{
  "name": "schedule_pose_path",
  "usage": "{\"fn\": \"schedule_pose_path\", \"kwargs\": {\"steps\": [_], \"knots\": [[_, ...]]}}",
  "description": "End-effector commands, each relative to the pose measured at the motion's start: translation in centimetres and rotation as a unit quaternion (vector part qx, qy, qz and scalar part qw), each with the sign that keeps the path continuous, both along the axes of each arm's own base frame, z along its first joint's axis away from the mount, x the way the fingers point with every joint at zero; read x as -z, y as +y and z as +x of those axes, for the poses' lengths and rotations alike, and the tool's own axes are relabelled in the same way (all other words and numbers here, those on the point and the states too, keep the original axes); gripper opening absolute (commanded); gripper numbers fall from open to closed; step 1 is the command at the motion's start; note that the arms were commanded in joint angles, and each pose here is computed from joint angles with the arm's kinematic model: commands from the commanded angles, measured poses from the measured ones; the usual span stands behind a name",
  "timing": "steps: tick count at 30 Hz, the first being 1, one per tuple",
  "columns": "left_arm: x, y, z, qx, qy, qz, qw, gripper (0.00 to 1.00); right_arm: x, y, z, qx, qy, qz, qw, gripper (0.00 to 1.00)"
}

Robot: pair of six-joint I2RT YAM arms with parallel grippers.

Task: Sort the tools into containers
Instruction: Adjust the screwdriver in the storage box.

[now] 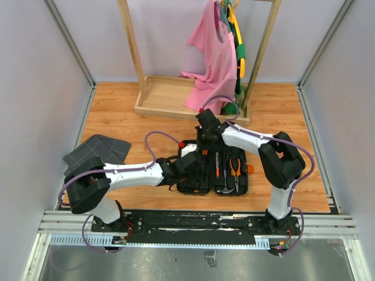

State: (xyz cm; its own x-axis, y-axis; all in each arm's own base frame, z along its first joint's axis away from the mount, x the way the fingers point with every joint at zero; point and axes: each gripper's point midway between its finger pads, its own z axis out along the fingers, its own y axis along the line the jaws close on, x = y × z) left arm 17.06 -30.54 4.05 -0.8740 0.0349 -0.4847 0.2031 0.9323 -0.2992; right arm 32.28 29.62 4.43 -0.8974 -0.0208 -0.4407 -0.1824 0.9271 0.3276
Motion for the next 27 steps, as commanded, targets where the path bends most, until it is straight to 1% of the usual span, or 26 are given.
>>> {"fn": "schedule_pose_path", "kwargs": {"steps": [1, 4, 9, 21, 27], "knots": [[5.4, 5.6, -3.7, 0.023, 0.073, 0.122, 0.99, 0.2, 6.4, -3.3, -2.7, -0.015, 0.052, -0.135, 0.989, 0.01], [5.5, 5.6, -3.7, 0.026, 0.075, 0.125, 0.989, 0.19, 7.6, -4.2, -3.4, -0.027, 0.069, -0.172, 0.982, 0.0], [5.6, 5.6, -3.7, 0.029, 0.077, 0.128, 0.988, 0.17, 9.2, -5.2, -4.5, -0.039, 0.09, -0.211, 0.973, 0.01], [6.0, 5.4, -4.0, 0.033, 0.084, 0.123, 0.988, 0.16, 14.8, -6.4, -9.3, -0.064, 0.16, -0.259, 0.95, 0.0], [6.3, 5.5, -4.3, 0.035, 0.089, 0.121, 0.988, 0.14, 18.1, -7.9, -13.0, -0.064, 0.2, -0.271, 0.939, 0.0]]}}
